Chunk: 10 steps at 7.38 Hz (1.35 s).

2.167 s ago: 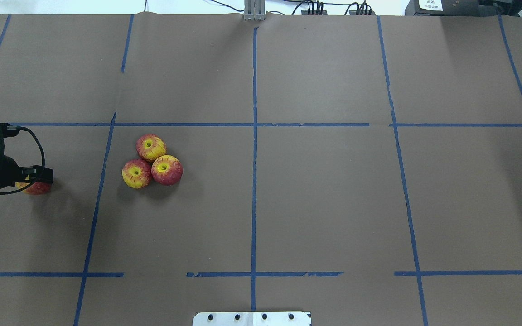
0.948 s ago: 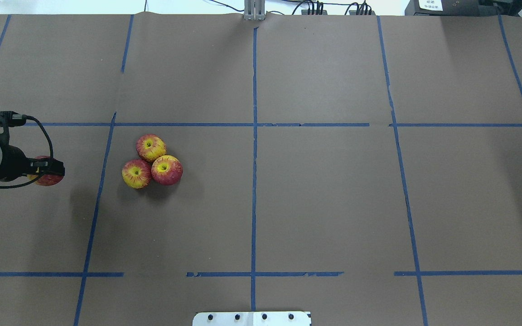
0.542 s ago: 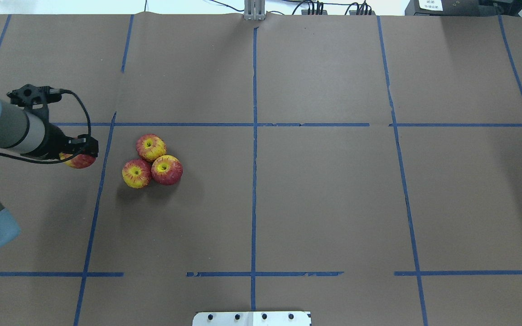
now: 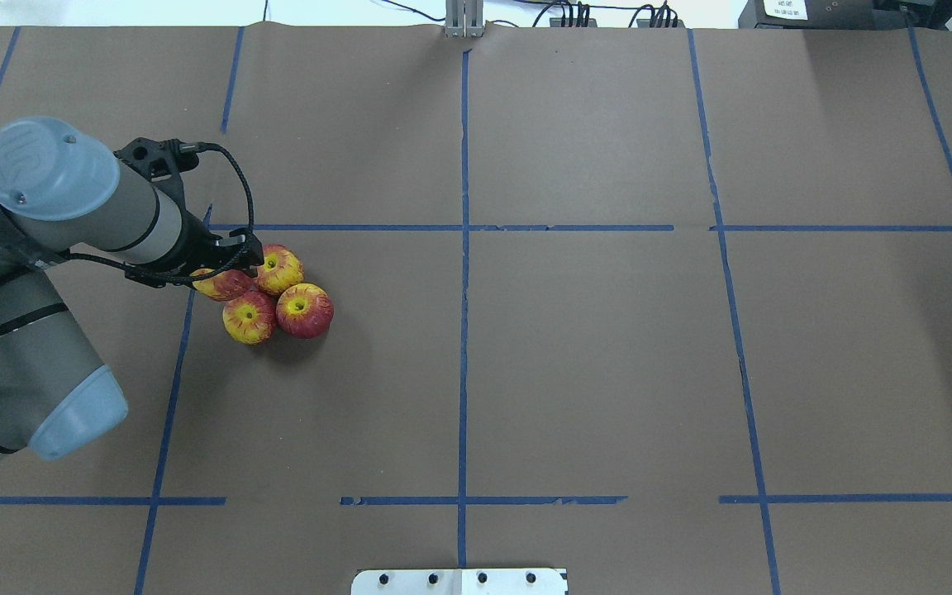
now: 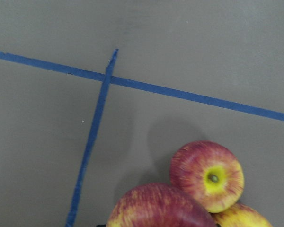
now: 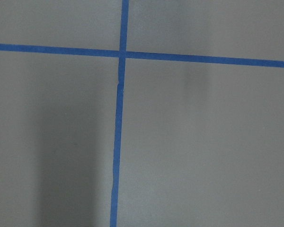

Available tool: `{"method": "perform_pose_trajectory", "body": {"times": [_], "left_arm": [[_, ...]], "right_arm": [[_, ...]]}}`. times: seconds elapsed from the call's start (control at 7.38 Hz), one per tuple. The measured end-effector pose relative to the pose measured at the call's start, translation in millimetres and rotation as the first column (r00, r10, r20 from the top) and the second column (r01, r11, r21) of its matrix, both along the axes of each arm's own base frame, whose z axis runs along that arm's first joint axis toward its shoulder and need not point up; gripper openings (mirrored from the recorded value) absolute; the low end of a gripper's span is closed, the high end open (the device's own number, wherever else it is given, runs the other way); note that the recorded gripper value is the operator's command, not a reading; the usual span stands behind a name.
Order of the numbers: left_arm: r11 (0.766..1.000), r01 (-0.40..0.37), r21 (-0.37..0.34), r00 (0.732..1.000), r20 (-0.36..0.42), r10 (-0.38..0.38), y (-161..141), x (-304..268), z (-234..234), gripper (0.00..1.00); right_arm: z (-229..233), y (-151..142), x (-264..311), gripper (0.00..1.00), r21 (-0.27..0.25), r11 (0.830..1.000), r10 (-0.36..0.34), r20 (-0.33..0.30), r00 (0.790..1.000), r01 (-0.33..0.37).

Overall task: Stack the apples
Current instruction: 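Lift the apple and carry it over the three-apple cluster, then lower the apple onto the top of the cluster and open the left gripper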

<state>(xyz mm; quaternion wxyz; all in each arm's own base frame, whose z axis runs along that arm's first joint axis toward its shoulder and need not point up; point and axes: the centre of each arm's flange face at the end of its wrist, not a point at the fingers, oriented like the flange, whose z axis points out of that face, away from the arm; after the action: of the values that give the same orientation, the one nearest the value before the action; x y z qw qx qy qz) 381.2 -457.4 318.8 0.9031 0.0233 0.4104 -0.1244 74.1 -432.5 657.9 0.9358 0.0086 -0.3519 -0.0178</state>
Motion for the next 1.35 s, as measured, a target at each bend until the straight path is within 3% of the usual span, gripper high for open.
{"method": "perform_pose_trajectory", "body": {"times": [1.35], "left_arm": [[1.000, -0.029, -0.007, 1.000, -0.001, 0.029, -1, 34, 3, 0.36]], "right_arm": [[0, 0, 0, 1.00, 0.000, 1.000, 0.000, 0.000, 1.000, 0.000]]}}
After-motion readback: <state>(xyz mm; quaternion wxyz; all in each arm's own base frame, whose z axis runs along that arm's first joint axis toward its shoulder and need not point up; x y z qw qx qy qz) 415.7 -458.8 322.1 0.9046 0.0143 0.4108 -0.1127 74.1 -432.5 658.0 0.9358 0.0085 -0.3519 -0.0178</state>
